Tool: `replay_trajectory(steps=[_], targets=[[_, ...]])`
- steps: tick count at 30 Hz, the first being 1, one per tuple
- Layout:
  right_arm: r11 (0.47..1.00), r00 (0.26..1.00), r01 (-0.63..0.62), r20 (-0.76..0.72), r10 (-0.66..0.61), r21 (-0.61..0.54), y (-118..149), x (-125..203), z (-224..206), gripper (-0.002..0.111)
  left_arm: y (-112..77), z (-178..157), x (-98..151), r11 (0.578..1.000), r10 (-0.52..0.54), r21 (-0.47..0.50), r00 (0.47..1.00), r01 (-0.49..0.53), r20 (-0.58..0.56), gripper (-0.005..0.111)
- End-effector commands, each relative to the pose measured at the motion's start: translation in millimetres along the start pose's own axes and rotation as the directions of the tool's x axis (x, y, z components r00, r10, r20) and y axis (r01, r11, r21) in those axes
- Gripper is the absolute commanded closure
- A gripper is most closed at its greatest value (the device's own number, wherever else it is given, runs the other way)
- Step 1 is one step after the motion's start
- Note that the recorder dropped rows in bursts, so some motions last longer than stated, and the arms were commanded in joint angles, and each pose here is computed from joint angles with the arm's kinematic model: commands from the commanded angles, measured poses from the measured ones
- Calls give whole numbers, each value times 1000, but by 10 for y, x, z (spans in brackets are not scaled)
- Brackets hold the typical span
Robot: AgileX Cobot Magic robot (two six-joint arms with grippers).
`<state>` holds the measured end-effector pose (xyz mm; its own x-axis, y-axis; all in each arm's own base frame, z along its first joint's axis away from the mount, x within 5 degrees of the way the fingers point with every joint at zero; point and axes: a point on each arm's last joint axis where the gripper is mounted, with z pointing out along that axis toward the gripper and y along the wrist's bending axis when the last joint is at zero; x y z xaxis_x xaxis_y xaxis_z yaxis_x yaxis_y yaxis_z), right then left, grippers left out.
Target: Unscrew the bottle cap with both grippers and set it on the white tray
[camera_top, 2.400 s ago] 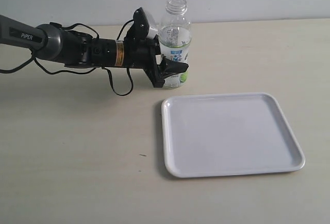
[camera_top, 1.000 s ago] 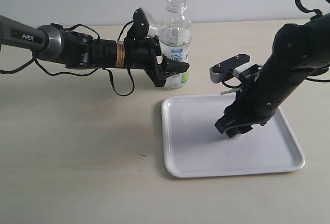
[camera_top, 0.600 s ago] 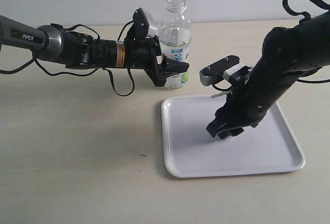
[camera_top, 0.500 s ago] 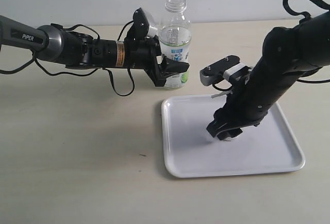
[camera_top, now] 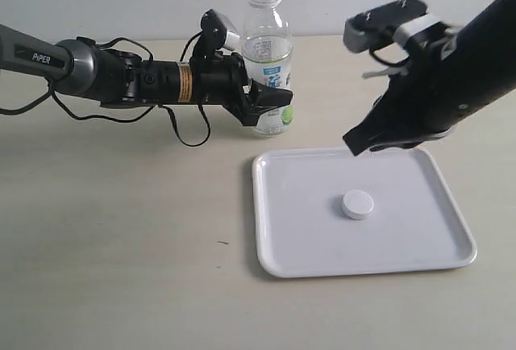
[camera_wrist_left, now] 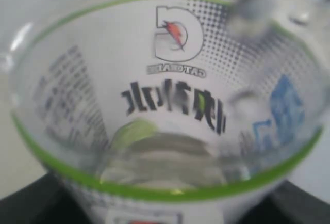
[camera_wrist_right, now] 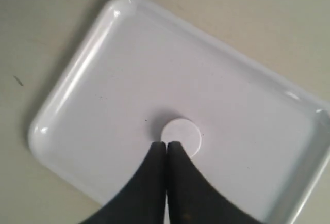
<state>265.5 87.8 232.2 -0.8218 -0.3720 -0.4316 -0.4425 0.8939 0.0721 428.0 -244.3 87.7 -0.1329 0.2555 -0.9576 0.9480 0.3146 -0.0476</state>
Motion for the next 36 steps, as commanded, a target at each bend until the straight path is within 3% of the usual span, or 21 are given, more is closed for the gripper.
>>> replay_trajectory(steps=[1, 6, 8, 12, 15, 21, 29, 36], targets=[[1000, 996, 12, 94, -10, -25, 138, 95, -593, 108, 17, -21, -70, 999, -36, -10, 998, 36, 46, 107], [998, 975, 45, 218, -35, -43, 305, 359, -1229, 108, 47, -14, -43, 998, -46, -49, 999, 47, 22, 101], [997, 953, 65, 297, -54, -29, 363, 491, -1481, 108, 82, -16, -22, 995, -56, -88, 998, 56, 1, 89], [995, 902, 99, 423, -90, 1, 469, 798, -1883, 108, 100, -18, -13, 991, -80, -109, 997, 79, -5, 52], [993, 865, 112, 488, -115, 34, 515, 998, -2078, 108, 95, -4, -28, 987, -114, -117, 993, 114, 12, 37], [990, 845, 65, 521, -123, 127, 493, 1287, -2262, 108, 55, 40, -18, 987, -113, -119, 994, 111, -11, 30], [984, 859, 33, 499, -118, 175, 449, 1356, -2278, 108, 50, 56, -20, 987, -90, -139, 995, 85, -35, 9], [984, 859, 33, 499, -118, 175, 449, 1356, -2278, 108, 104, -2, -12, 988, -61, -145, 997, 54, -44, 7]])
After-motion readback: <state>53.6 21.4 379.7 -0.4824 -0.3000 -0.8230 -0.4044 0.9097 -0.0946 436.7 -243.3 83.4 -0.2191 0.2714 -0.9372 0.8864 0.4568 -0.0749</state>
